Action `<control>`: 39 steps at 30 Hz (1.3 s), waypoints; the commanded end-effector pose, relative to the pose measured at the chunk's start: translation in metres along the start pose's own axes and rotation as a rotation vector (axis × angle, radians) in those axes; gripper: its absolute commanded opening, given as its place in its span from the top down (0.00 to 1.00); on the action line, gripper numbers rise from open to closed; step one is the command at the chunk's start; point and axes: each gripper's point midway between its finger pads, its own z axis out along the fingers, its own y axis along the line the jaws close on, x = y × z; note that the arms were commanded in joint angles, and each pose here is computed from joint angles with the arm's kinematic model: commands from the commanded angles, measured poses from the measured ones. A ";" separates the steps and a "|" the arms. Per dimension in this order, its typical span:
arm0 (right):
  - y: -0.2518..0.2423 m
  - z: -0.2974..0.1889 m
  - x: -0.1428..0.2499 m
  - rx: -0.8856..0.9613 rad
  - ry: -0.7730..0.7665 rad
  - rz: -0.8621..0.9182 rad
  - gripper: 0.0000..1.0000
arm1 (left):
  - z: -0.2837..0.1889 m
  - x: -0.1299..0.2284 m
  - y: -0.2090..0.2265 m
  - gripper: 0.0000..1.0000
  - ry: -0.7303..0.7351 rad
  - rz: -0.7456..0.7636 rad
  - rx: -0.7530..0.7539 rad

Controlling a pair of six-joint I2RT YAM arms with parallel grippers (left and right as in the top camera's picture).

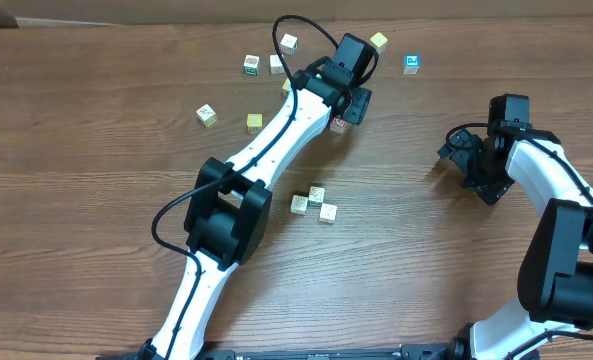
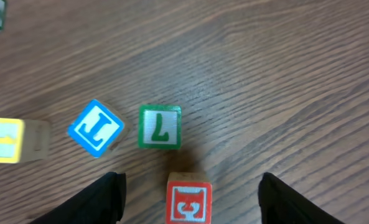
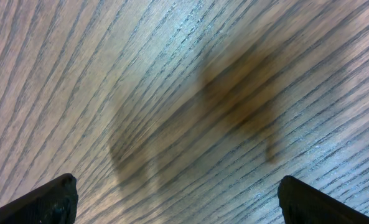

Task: Form a circle
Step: 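Raise the left gripper and move it toward the upper block arc, then grasp the red-faced 3 block with the left gripper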

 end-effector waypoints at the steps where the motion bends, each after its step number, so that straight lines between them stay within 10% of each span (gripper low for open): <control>1: 0.003 -0.003 -0.007 -0.005 -0.018 -0.001 0.00 | 0.022 0.017 -0.006 0.37 0.049 0.023 0.026; 17: 0.003 -0.003 -0.007 -0.005 -0.018 -0.001 0.00 | 0.027 0.021 -0.006 0.60 0.060 0.024 0.028; 39: 0.003 -0.003 -0.007 -0.005 -0.018 -0.001 0.00 | 0.026 0.039 -0.005 0.62 0.128 0.022 0.017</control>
